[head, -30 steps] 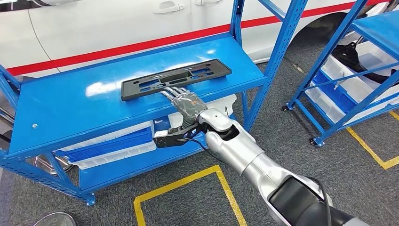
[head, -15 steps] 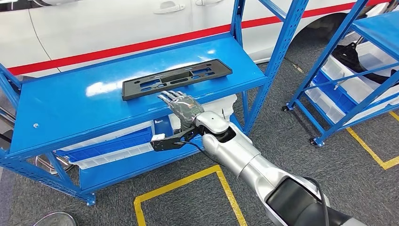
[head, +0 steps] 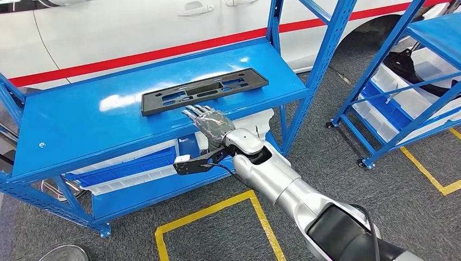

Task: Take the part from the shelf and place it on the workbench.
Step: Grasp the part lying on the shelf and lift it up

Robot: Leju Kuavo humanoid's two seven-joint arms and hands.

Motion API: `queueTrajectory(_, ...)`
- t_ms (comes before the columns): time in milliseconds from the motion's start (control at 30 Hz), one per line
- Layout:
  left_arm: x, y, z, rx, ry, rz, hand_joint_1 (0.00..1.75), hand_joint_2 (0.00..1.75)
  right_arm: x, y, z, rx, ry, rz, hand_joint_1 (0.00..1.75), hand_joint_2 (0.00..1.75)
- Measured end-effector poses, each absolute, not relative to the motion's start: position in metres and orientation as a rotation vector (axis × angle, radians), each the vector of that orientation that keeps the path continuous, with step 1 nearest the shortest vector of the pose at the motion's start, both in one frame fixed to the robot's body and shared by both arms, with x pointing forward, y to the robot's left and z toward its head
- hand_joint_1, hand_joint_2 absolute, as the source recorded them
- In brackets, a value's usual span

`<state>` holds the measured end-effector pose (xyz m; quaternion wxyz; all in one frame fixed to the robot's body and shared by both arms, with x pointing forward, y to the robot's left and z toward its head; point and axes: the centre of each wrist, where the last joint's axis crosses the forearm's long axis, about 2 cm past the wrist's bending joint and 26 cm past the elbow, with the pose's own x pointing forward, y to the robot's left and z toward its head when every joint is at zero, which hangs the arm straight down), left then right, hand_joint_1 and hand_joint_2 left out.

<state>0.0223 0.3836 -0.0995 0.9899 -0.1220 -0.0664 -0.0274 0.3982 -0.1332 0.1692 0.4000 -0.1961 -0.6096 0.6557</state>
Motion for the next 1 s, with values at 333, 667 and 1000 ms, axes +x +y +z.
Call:
queueTrajectory(333, 0.0242, 0.3829, -0.0995, -0.26, -0.143, -0.058, 0.0, 0.0, 0.3997, -0.1351, 0.1677, -0.495, -1.532, 1.659, 0.0, 0.0)
queueTrajectory(667, 0.0248, 0.3842, -0.0994, -0.26, -0.145, -0.058, 0.0, 0.0, 0.4003, -0.1337, 0.1689, -0.49, -1.539, 1.667, 0.0, 1.75)
queueTrajectory(1000, 0.0252, 0.3869, -0.0988, -0.262, -0.147, -0.056, 0.0, 0.0, 0.4008, -0.1319, 0.1703, -0.49, -1.543, 1.675, 0.0, 1.75)
